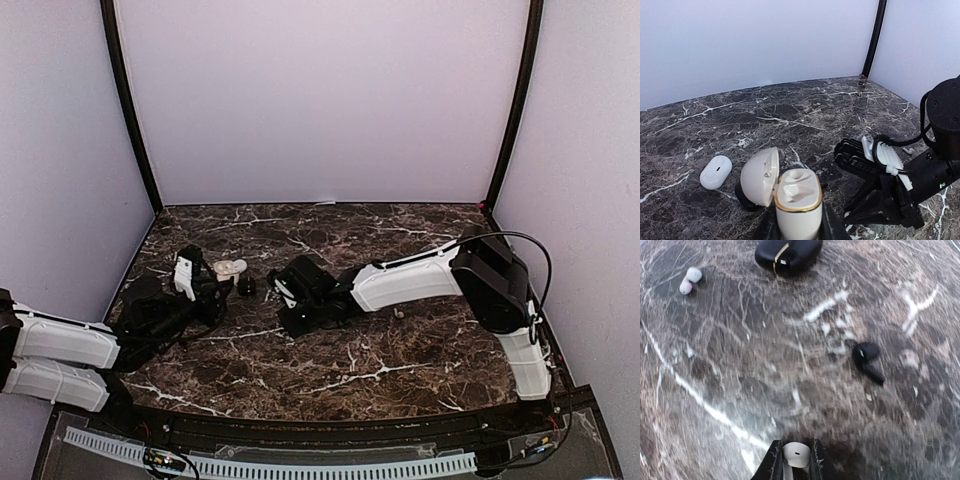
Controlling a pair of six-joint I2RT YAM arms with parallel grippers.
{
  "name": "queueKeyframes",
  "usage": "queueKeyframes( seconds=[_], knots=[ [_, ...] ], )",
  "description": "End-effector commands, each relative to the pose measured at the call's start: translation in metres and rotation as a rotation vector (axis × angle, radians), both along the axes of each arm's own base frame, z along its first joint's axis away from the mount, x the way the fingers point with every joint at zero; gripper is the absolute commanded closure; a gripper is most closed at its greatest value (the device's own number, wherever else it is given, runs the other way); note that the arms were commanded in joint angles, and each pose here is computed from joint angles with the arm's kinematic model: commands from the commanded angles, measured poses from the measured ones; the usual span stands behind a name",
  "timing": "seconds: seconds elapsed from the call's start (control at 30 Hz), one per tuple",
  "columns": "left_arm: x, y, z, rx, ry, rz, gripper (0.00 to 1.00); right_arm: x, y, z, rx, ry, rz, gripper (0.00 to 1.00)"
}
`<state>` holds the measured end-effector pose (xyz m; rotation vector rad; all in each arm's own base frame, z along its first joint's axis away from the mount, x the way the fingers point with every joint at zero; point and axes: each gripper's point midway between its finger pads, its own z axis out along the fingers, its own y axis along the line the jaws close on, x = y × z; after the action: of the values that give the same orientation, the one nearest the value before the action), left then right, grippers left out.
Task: Insert the wireless bluetooth earbuds into the charging case
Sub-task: Move the left earbud to the center of the board.
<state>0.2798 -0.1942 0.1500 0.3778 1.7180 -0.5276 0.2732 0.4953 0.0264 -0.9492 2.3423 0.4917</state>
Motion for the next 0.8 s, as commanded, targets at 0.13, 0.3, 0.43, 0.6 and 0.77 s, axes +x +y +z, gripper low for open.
queueKeyframes(
  seconds=[0.13,0.3,0.43,0.6,0.77],
  knots=[
    [0.003,-0.012,0.009,-0.003,-0.015,-0.05,0.83,-0.021,-0.04,0.031,0.014,-0.02,-0.034,0.84],
    [0.002,-0.019,0.006,0.004,-0.002,-0.083,0.83,-0.035,-0.079,0.045,0.025,-0.016,-0.088,0.84],
    [-0.005,-0.035,0.005,-0.001,0.004,-0.185,0.83,-0.051,-0.113,0.04,0.022,0.015,-0.136,0.84],
    [-0.022,-0.064,0.001,-0.016,0.03,-0.371,0.83,-0.065,-0.143,0.033,0.05,0.068,-0.218,0.83],
    [-0.029,-0.08,-0.003,-0.005,0.045,-0.448,0.83,-0.071,-0.165,0.02,0.044,0.113,-0.319,0.83]
  ],
)
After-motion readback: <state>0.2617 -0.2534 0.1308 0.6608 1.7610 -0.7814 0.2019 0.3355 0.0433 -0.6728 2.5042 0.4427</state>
